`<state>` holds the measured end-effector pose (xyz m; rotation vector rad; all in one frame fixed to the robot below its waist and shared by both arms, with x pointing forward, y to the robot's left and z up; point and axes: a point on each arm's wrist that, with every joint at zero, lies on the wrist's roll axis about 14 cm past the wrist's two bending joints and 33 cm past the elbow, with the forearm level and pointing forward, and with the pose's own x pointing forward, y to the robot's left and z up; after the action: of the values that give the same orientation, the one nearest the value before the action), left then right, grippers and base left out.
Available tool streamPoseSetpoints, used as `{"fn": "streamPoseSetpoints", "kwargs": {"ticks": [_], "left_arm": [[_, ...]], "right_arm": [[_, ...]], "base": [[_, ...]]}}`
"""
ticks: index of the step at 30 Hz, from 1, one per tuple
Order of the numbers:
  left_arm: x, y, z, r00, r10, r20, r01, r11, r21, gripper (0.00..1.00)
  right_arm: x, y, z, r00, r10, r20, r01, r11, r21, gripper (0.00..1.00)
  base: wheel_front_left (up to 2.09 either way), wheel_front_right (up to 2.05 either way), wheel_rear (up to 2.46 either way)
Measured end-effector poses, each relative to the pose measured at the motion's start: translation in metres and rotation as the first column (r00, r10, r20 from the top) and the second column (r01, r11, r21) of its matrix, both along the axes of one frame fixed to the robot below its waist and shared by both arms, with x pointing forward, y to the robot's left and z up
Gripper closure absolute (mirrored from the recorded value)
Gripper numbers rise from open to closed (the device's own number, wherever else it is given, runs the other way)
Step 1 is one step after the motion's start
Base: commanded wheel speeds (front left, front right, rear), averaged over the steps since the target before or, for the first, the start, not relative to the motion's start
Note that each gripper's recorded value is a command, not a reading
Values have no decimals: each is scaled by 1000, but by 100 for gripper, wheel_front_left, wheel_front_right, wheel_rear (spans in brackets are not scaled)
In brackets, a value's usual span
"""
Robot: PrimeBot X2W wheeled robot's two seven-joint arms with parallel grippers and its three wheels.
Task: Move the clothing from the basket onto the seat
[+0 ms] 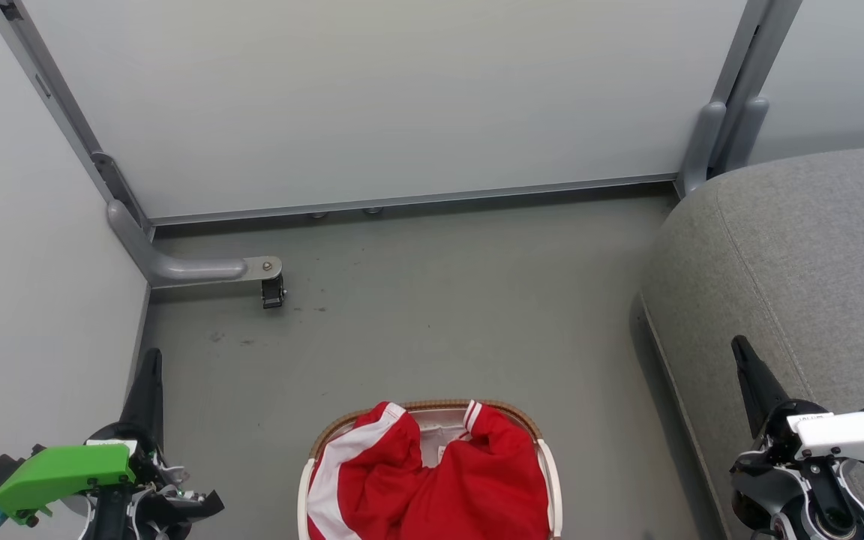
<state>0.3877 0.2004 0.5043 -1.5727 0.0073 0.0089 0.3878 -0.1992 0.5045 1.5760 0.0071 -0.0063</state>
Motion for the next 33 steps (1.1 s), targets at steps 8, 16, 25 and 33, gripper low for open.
{"fn": "streamPoseSetpoints", "kwargs": {"ticks": [8, 16, 25, 33], "left_arm": [[-3, -1, -10, 1000, 1, -30, -1, 1000, -5, 0], [-16, -7, -33, 995, -1, -98, 0, 1000, -8, 0], [-19, -15, -31, 996, -5, -94, 10, 999, 52, 0], [-20, -17, -26, 997, 2, -82, 11, 987, 158, 0]], "right_arm": [[-4, 2, -10, 1000, 0, -30, 0, 1000, 7, 2], [-16, 7, -33, 995, -6, -98, 7, 1000, 16, 0], [-20, 1, -35, 994, -41, -105, 35, 998, -51, 0], [-22, -10, -31, 992, -82, -96, 63, 980, -191, 0]], "base": [[0, 0, 0], [0, 0, 0], [0, 0, 0], [0, 0, 0]]}}
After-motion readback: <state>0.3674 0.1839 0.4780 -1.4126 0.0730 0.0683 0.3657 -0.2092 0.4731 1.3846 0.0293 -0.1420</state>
